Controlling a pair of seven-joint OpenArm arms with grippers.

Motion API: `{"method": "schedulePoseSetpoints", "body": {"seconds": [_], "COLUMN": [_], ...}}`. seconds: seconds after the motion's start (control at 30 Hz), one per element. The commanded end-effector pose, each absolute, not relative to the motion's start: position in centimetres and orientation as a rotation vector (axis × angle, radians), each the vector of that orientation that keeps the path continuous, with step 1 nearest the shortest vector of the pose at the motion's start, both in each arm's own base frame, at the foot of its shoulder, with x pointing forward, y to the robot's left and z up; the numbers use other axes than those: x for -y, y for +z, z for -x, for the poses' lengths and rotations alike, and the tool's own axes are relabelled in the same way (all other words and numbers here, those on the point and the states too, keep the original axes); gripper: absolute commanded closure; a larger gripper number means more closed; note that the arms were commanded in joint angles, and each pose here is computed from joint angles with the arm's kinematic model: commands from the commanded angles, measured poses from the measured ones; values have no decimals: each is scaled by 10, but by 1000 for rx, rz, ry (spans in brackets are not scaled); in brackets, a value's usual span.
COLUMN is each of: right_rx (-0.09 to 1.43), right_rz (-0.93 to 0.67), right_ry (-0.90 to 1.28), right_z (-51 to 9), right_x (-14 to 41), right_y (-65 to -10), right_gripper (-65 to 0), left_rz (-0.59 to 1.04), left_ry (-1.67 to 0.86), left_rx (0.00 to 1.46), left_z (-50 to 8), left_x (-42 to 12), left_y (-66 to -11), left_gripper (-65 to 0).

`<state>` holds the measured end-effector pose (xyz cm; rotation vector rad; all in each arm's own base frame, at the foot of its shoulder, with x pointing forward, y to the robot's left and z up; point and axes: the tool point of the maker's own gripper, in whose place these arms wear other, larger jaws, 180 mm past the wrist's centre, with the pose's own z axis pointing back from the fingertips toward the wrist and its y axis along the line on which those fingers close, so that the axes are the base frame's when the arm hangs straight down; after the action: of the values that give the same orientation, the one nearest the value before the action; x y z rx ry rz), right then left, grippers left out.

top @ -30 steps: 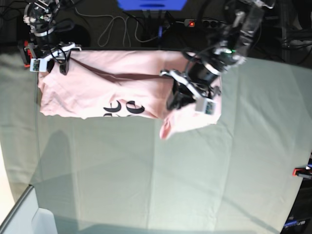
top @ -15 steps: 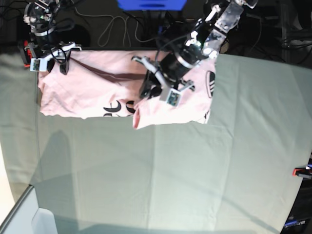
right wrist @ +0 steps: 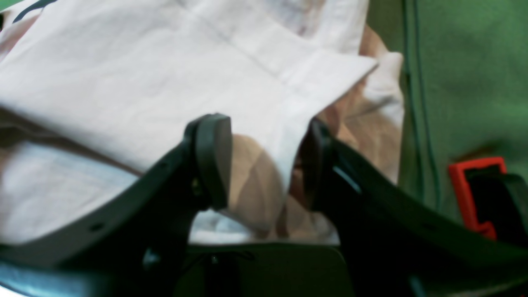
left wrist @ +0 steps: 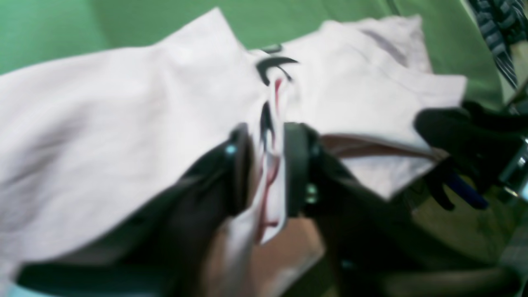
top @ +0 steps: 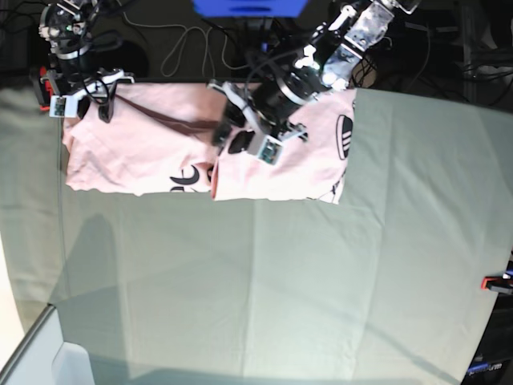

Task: Layout the t-shirt on the table in an organized manner, then fold the t-shirt properly
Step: 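Fold the held strip end over toward the right gripper and release, then grasp the other strip end with the right gripper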

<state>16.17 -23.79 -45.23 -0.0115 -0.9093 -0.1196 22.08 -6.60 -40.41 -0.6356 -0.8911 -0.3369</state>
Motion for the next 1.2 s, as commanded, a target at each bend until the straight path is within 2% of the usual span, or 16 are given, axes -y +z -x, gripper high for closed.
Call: {"method": "schedulePoseSetpoints", "body": {"seconds": [0.0, 0.07, 0.23, 0.5, 0.73, 0.83, 1.03, 1.17], "right_rx": [954, 957, 957, 998, 1040, 1044, 1049, 990], "right_rz": [25, 25, 27, 62, 92, 85, 73, 82], "right_ry": [-119, -119, -121, -95, -68, -72, -109, -139], "right_z": [-166, -168, -167, -176, -184, -187, -205, -210], "right_x": [244, 244, 244, 251, 255, 254, 267, 288], "right_y": [-442, -441, -441, -423, -405, -406, -417, -432], "right_gripper": [-273, -273, -273, -279, -431, -466, -477, -477], "left_rz": [672, 692, 701, 554, 425, 418, 367, 312], "left_ry": [-345, -358, -372, -310, -165, -66, 107, 169], "left_rx": [935, 944, 988, 995, 1041, 1051, 1092, 1116], "left_z": [-224, -221, -223, -241, -261, -266, -277, -278], "left_x": [74, 79, 76, 9, -56, -83, -150, -188], "left_y": [-389, -383, -365, -383, -382, -377, -364, -357], "left_gripper": [-242, -279, -279, -279, -280, -280, -280, -280]}}
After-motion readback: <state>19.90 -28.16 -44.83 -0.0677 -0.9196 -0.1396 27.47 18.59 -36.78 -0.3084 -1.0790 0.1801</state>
